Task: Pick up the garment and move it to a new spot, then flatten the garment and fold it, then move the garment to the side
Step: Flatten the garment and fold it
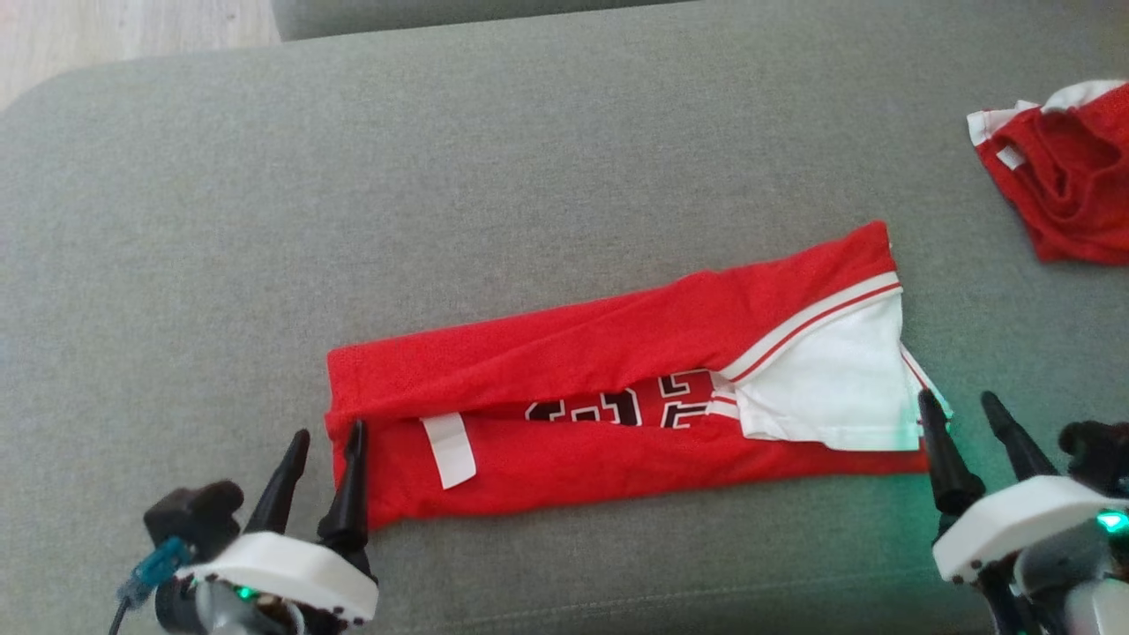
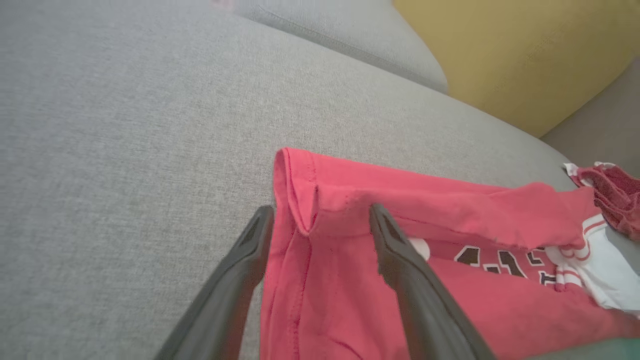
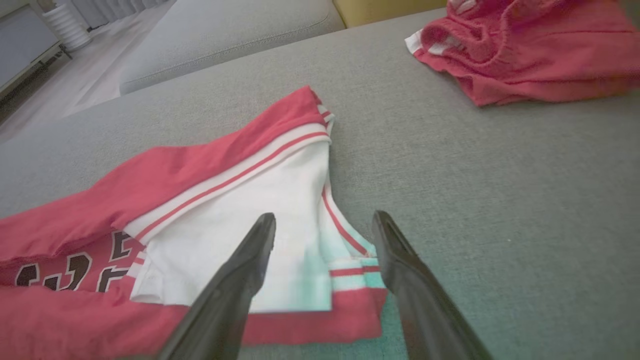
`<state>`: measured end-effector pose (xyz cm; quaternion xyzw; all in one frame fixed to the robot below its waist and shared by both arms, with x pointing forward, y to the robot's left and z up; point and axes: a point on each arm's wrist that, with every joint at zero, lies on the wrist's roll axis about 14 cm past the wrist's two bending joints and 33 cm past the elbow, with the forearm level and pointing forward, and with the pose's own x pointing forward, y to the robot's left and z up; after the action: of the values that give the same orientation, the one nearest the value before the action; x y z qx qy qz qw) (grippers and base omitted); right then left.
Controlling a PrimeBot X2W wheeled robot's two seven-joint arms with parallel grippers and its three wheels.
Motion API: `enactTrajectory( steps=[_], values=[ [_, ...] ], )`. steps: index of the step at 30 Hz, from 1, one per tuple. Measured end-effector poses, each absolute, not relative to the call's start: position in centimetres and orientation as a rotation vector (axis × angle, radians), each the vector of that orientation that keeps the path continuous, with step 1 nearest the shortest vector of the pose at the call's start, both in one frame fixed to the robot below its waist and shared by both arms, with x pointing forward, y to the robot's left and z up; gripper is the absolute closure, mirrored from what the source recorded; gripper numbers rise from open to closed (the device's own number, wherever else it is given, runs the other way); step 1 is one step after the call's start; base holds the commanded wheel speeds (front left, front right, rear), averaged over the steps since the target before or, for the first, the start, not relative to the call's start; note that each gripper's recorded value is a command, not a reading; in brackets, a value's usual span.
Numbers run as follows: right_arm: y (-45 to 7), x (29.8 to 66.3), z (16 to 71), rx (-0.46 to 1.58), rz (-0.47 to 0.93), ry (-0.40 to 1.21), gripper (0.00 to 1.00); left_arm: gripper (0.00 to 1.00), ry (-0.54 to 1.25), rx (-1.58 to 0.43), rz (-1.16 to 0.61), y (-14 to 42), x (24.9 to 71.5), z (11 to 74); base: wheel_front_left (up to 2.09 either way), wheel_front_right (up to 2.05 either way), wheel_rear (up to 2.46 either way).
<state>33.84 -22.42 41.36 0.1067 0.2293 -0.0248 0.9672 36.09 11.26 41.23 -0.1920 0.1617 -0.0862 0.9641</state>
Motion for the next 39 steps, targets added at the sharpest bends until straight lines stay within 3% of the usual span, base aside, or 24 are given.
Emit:
enactTrajectory(
  steps=[11,25,39],
  values=[
    [-21.2,35.7,42.5,0.169,0.005,0.479,0.00,0.00,0.200,-0.345,-0.139,12.1,36.5,44.2,0.00,0.00,0.00],
    [-21.7,38.0,38.4,0.010,0.076,0.778,0.00,0.00,0.205,-0.331,-0.078,13.6,36.2,43.7,0.00,0.00,0.00],
    [-20.6,38.2,36.3,0.088,0.116,0.952,0.00,0.00,0.199,-0.329,-0.056,14.1,36.8,43.5,0.00,0.00,0.00]
  ],
)
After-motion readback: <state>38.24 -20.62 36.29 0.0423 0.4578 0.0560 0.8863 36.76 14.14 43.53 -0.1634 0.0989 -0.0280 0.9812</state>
